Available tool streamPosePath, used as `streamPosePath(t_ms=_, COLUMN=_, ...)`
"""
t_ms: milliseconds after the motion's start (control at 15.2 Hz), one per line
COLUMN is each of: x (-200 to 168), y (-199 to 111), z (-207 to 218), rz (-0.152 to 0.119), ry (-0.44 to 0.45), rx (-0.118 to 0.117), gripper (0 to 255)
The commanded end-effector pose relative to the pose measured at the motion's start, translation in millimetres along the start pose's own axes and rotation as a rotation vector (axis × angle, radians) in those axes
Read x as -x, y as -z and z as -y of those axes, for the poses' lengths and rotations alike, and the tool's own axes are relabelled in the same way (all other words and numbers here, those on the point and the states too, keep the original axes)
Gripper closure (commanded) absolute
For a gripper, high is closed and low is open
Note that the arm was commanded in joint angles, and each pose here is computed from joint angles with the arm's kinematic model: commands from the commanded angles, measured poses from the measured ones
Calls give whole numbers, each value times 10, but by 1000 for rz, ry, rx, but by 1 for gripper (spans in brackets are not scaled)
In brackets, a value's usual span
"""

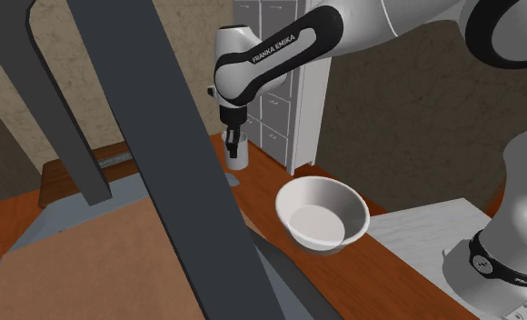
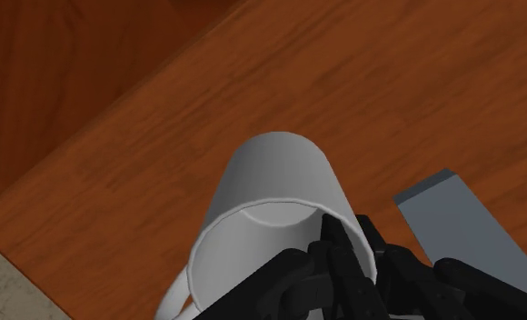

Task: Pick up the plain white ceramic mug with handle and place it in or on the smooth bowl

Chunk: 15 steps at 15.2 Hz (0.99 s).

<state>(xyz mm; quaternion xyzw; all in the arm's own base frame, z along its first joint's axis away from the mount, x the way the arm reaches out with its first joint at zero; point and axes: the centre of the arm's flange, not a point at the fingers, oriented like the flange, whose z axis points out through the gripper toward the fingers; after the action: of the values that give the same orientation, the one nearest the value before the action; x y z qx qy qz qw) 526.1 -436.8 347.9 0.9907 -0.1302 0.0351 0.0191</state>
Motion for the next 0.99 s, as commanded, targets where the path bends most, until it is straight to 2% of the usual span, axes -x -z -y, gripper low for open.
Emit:
streamPosePath(t_ms=0, x=1, y=-1, z=-1, rz=0, ry=0, rx=0, gripper=255)
streamPosePath(t_ms=330, x=0, y=-2, z=-1, rz=0, ry=0, rx=0, gripper=255)
streamPosePath(t_ms=924, x=-35, y=472, z=-14, rz=0, ry=0, rx=0, gripper=255)
